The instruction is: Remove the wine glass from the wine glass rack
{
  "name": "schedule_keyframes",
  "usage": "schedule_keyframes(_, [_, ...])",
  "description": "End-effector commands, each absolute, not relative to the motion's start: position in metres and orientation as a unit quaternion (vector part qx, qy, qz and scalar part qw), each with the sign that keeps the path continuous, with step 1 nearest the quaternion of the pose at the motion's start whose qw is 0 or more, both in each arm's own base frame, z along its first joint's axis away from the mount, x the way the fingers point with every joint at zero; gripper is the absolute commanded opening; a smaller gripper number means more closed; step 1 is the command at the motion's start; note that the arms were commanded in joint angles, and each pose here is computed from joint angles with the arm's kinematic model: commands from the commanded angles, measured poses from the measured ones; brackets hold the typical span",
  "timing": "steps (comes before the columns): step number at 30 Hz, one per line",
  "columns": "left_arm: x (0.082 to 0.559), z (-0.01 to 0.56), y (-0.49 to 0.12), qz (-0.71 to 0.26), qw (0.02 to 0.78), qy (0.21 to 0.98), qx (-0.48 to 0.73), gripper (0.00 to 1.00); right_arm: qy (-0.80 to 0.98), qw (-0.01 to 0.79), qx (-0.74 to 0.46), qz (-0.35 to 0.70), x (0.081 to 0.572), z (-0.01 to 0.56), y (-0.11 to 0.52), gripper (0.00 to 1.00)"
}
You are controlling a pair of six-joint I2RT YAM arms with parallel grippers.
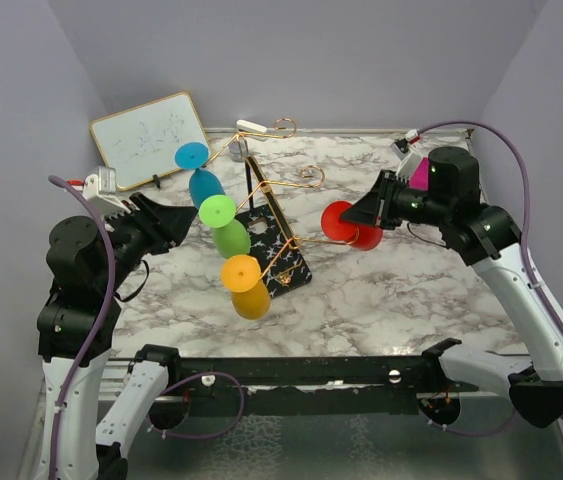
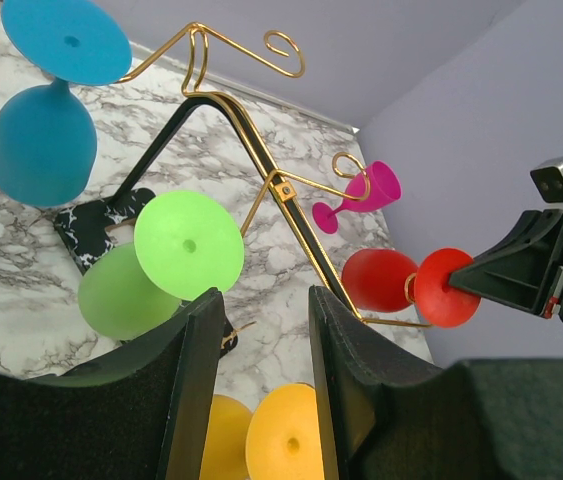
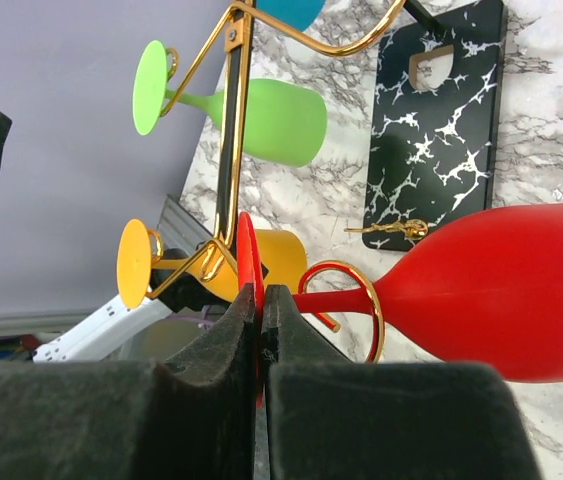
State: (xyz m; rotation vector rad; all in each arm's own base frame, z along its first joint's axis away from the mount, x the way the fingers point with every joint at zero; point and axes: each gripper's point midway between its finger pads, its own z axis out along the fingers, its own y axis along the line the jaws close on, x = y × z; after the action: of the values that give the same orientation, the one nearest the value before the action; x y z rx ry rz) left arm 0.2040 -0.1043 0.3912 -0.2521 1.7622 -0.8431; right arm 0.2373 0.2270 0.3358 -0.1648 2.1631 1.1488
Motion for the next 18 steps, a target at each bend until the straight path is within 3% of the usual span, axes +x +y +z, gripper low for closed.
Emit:
schedule_keyframes(1, [0.198, 0.396, -0.107, -0.366, 0.556, 0.739, -0.1, 0.42, 0.813, 0.37, -0.045, 0.448, 0.237, 0.352, 0.223, 0.01])
schedule_keyframes(18, [0.2, 0.391, -0.108, -0.37, 0.552, 0.741, -0.102, 0.42, 0.808, 0.304, -0.103, 0.494, 0.195, 0.343, 0.231, 0.01])
